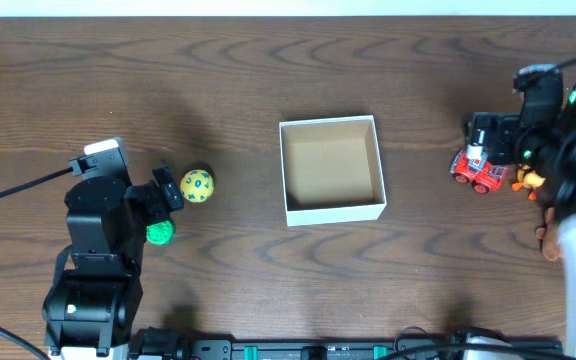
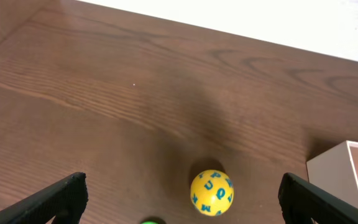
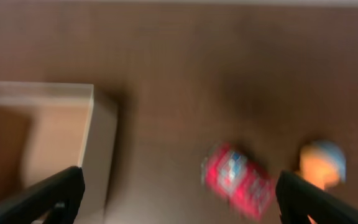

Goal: Pack container
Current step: 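Lower the right gripper over the red truck and grasp it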

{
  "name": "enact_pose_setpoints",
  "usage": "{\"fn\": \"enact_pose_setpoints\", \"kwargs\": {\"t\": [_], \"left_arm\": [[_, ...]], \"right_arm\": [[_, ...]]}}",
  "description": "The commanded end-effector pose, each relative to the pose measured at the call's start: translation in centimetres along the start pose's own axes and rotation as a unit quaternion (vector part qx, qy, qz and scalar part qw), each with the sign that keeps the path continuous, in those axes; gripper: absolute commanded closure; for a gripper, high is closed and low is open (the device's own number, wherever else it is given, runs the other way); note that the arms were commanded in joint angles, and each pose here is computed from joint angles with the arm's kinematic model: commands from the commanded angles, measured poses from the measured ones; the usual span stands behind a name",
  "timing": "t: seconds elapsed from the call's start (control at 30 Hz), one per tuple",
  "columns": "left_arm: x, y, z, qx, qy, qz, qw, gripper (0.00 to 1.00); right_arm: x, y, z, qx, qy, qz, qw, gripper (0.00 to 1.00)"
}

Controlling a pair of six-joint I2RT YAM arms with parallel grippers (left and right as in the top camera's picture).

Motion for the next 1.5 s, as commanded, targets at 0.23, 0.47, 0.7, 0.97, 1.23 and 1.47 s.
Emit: {"fn": "enact_pose_setpoints", "kwargs": {"t": [0.23, 0.47, 0.7, 0.97, 1.23, 1.47], "left_arm": [[0.0, 0.6, 0.9, -0.015, 0.012, 0.001, 1.000, 0.02], [0.0, 0.6, 0.9, -0.015, 0.012, 0.002, 1.000, 0.02], [0.0, 0.6, 0.9, -0.015, 0.012, 0.002, 1.000, 0.02], [0.0, 0.6, 0.9, -0.015, 0.012, 0.002, 1.000, 0.02], [0.0, 0.5, 0.9, -0.015, 0.012, 0.002, 1.000, 0.02], [0.0, 0.4, 0.9, -0.012, 0.011, 0.004, 1.000, 0.02]], "right_arm": [[-3.9, 0.1, 1.4, 0.097, 0.167, -0.034, 0.981, 0.01], [-4.2, -0.3, 1.4, 0.105, 0.436, -0.007, 0.894, 0.01], [-4.5, -3.8, -1.8, 0.173, 0.419, 0.070, 0.889, 0.01], [-6.3, -10.3, -4.8, 0.242, 0.400, 0.121, 0.875, 0.01], [-6.9, -14.7, -7.9, 0.292, 0.376, 0.165, 0.863, 0.01], [-7.0, -15.9, -8.9, 0.301, 0.371, 0.178, 0.860, 0.01]]}}
Point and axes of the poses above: each gripper's point midway between its finger pads, its own y axis back along the fingers, its own x axis along the line the jaws close on, z = x × y, the point moved 4 cm from there along y, back along the fingers, and after that the axes turned 10 degrees about y, right-handed, at the moved point
